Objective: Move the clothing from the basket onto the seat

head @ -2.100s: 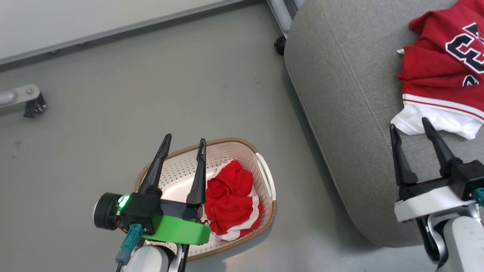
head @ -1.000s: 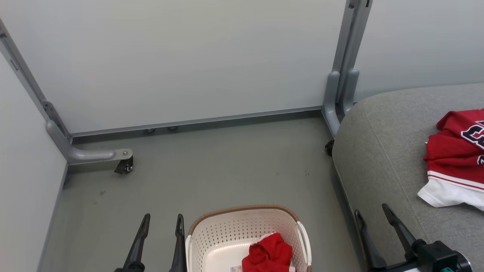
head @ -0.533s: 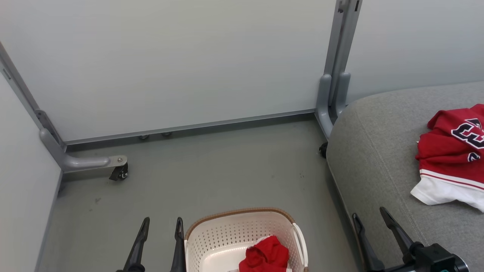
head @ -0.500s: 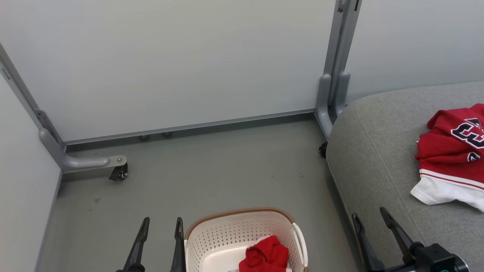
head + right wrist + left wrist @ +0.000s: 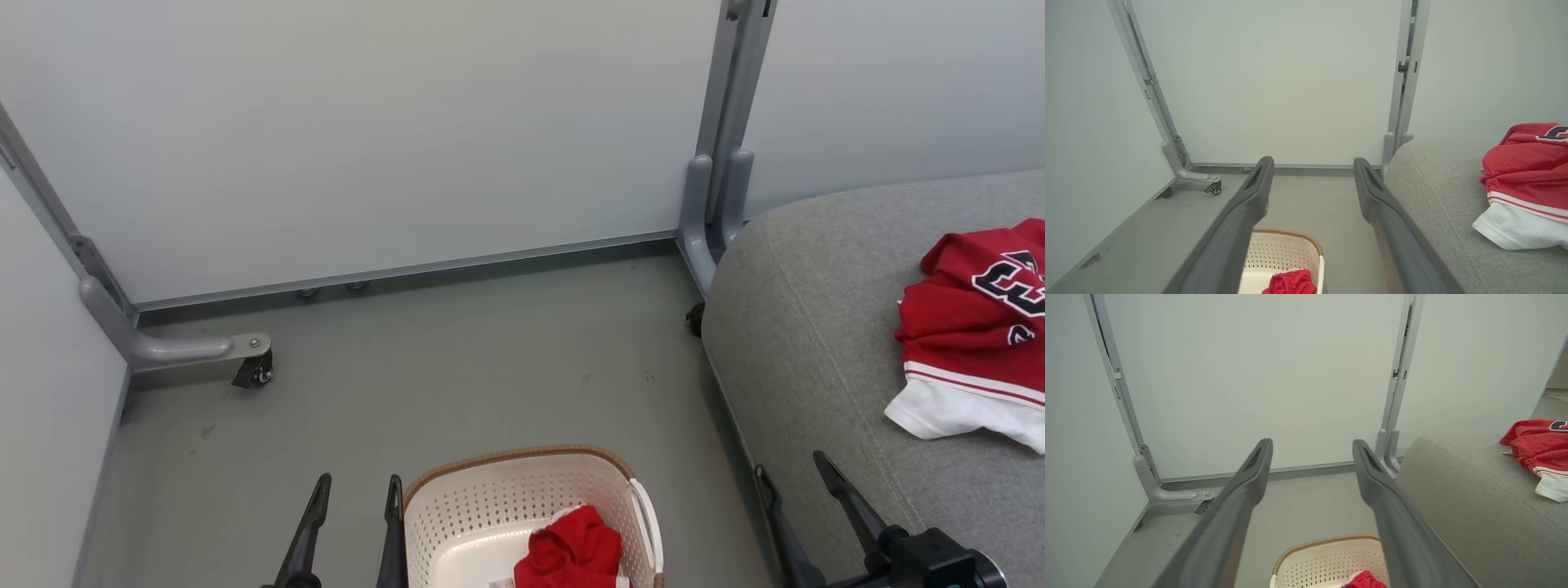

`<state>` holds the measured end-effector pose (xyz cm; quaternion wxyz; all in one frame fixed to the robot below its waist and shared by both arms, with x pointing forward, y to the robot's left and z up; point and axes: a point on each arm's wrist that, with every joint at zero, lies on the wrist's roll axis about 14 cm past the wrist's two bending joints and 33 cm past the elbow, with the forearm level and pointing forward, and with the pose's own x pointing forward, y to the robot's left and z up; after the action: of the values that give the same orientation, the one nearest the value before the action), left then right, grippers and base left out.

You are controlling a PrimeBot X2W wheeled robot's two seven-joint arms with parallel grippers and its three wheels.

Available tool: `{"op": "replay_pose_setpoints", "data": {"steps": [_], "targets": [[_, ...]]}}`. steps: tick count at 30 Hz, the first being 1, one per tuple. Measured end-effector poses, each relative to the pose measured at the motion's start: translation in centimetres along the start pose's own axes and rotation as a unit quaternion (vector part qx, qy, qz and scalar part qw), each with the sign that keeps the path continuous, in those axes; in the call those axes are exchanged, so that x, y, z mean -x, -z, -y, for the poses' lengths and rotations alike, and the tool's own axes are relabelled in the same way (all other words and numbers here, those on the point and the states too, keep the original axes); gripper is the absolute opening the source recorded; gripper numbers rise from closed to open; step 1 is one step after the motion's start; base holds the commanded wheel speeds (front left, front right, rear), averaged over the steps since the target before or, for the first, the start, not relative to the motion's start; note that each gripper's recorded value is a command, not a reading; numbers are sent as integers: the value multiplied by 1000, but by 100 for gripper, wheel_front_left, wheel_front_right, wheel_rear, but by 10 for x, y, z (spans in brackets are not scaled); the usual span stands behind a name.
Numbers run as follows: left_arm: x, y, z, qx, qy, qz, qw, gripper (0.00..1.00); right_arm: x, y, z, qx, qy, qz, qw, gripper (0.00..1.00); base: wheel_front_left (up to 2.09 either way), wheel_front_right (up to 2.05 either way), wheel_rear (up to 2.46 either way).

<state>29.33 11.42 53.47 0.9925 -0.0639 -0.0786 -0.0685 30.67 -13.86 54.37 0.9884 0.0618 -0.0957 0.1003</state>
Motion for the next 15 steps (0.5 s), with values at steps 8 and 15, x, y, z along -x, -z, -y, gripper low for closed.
{"op": "replay_pose_setpoints", "data": {"steps": [8, 15], "targets": [[-2, 8, 3, 1, 6, -14, 1000, 100, 1, 3, 2, -5, 5, -5, 1000, 100, 0, 0, 0], [-9, 19, 8, 1, 18, -32, 999, 100, -4, 9, 4, -9, 7, -15, 1000, 100, 0, 0, 0]]}}
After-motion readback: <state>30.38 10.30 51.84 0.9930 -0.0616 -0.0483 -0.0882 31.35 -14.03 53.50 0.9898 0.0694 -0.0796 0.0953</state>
